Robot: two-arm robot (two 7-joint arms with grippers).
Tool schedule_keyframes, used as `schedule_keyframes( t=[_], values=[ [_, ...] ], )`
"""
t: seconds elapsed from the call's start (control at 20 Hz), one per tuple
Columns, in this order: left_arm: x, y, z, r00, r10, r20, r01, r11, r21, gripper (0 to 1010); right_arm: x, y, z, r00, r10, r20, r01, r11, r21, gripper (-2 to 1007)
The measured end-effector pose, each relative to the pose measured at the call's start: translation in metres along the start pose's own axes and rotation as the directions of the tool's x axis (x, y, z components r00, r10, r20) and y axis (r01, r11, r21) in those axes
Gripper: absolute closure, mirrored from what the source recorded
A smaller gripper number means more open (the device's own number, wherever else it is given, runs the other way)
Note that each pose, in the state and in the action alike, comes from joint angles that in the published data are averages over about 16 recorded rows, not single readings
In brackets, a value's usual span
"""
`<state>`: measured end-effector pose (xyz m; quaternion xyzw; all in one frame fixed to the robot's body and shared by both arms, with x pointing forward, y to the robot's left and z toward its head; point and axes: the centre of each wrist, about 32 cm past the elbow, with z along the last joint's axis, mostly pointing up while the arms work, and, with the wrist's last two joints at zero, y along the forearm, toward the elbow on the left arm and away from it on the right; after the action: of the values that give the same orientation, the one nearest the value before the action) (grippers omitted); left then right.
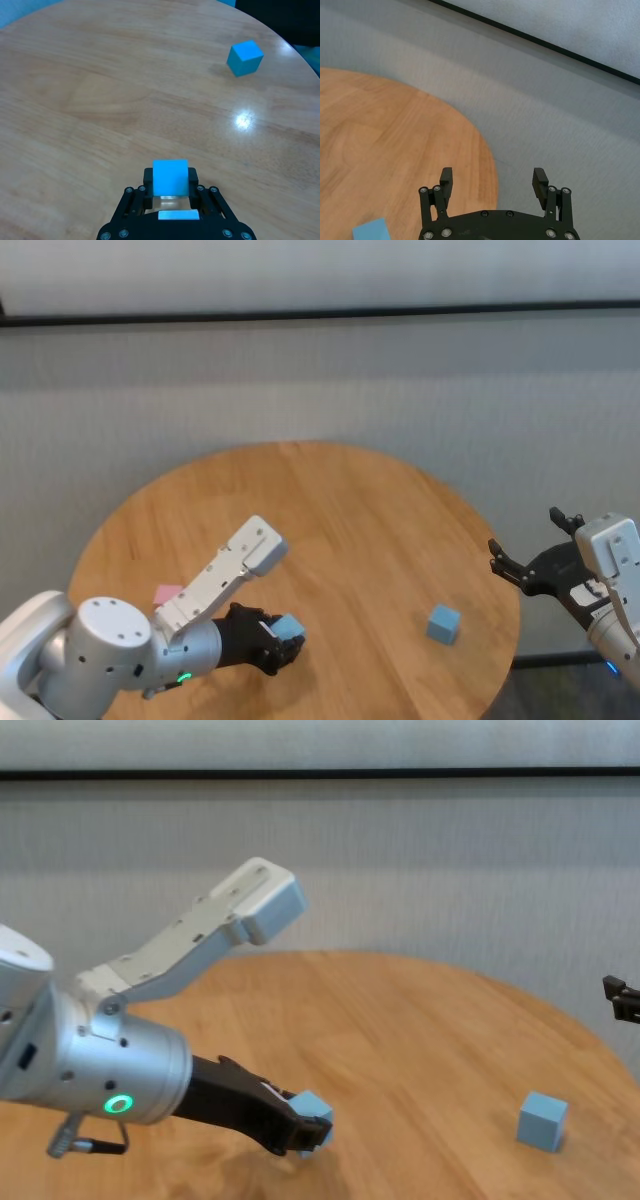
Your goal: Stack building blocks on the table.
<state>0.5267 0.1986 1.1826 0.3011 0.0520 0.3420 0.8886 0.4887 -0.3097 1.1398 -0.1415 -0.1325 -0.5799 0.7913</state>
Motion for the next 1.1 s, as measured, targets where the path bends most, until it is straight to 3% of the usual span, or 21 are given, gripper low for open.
schedule_keyframes(
  t=[0.45, 0.8, 1.1],
  values=[
    [-0.0011, -0.016, 0.0021, 1.000, -0.018, -0.010, 0.018, 0.9998, 0.011, 613, 0.0000, 0.0000, 0.0000, 1.0000, 0.000, 0.000, 0.000, 1.0000, 0.000, 0],
    [-0.0008, -0.016, 0.0018, 1.000, -0.017, -0.013, 0.017, 0.9998, 0.012, 532, 0.0000, 0.0000, 0.0000, 1.0000, 0.000, 0.000, 0.000, 1.0000, 0.000, 0],
    [-0.0014, -0.011, -0.0008, 1.000, -0.018, -0.021, 0.018, 0.9998, -0.007, 383, 0.0000, 0.0000, 0.0000, 1.0000, 0.000, 0.000, 0.000, 1.0000, 0.000, 0]
  ],
)
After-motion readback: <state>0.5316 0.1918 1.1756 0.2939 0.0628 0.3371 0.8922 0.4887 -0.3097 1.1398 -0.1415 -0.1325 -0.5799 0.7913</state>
